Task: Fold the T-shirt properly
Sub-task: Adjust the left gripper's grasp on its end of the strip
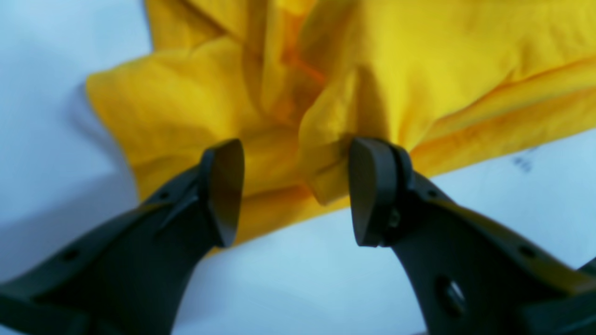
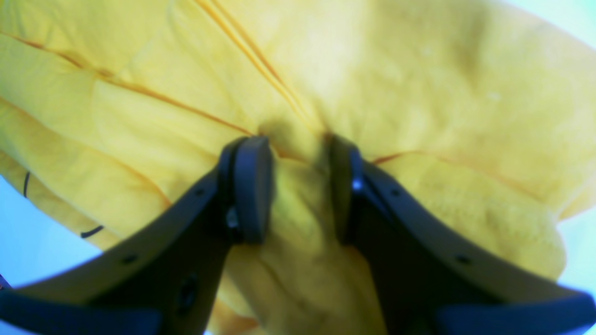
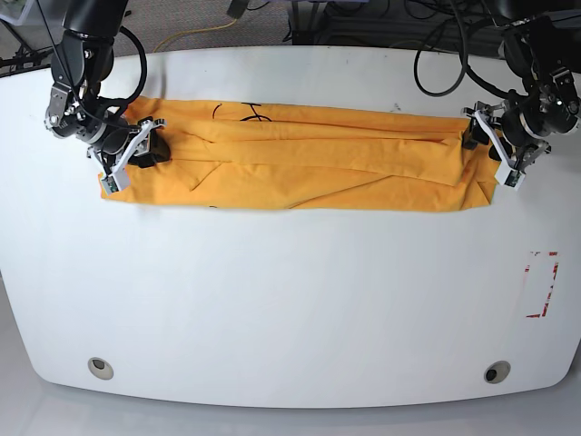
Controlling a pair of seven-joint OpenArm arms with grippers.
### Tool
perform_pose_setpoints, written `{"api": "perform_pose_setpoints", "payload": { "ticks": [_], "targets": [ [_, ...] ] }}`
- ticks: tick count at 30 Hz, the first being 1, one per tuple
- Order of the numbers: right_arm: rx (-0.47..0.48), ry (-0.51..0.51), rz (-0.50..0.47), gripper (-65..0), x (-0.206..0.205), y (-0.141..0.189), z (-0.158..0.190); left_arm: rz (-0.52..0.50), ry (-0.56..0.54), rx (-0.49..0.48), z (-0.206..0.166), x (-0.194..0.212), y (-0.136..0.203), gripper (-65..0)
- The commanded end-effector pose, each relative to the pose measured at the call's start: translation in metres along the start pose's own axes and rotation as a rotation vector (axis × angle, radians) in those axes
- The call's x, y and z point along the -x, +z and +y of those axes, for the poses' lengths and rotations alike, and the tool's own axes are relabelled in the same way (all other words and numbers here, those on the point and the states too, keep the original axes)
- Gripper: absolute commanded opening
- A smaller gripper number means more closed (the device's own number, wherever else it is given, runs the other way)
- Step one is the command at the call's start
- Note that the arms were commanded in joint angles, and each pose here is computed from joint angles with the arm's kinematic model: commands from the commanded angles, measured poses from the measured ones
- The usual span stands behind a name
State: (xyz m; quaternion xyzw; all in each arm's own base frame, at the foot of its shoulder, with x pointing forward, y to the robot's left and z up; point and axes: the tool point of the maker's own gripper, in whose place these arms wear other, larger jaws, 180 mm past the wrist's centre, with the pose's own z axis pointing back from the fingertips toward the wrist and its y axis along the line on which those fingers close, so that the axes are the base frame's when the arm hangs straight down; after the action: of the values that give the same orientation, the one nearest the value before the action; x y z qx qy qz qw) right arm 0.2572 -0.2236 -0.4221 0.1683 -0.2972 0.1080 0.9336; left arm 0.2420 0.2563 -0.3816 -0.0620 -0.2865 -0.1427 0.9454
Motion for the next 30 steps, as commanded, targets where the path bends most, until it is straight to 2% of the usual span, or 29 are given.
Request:
{"api": "perform_pose_setpoints", "payload": {
  "ticks": [1, 6, 7, 9, 11, 13, 21, 30],
  "targets": [
    [0.011, 0.016, 0.027, -44.7, 0.003, 0.003, -0.003, 0.001, 0.015, 0.006, 0.004, 0.002, -0.001, -32.2],
    [0.011, 0.016, 0.027, -44.7, 0.003, 0.003, -0.003, 0.011, 0.026, 0.012, 0.004, 0.006, -0.003, -32.8],
    [0.011, 0.016, 0.027, -44.7, 0.003, 0.003, -0.003, 0.011, 0.026, 0.012, 0.004, 0.006, -0.003, -34.7],
    [0.011, 0.016, 0.027, -44.7, 0.003, 0.003, -0.003, 0.013, 0.025, 0.01, 0.005, 0.006, -0.003, -40.8],
    [0.011, 0.016, 0.027, -44.7, 0.003, 0.003, -0.003, 0.011, 0.022, 0.01, 0.004, 0.006, -0.003, -52.9],
    [0.01, 0.015, 0.027, -44.7, 0.003, 0.002, -0.003, 0.009, 0.021, 0.009, 0.005, 0.004, -0.003, -58.2],
    [0.0, 0.006, 0.024, -44.7, 0.004, -0.002, 0.003, -0.084, -0.089, -0.058, 0.005, -0.032, 0.024, -57.9],
    [-0.006, 0.001, 0.021, -44.7, 0.004, -0.003, 0.006, -0.071, -0.162, -0.121, 0.027, -0.04, 0.042, -58.2]
  ]
}}
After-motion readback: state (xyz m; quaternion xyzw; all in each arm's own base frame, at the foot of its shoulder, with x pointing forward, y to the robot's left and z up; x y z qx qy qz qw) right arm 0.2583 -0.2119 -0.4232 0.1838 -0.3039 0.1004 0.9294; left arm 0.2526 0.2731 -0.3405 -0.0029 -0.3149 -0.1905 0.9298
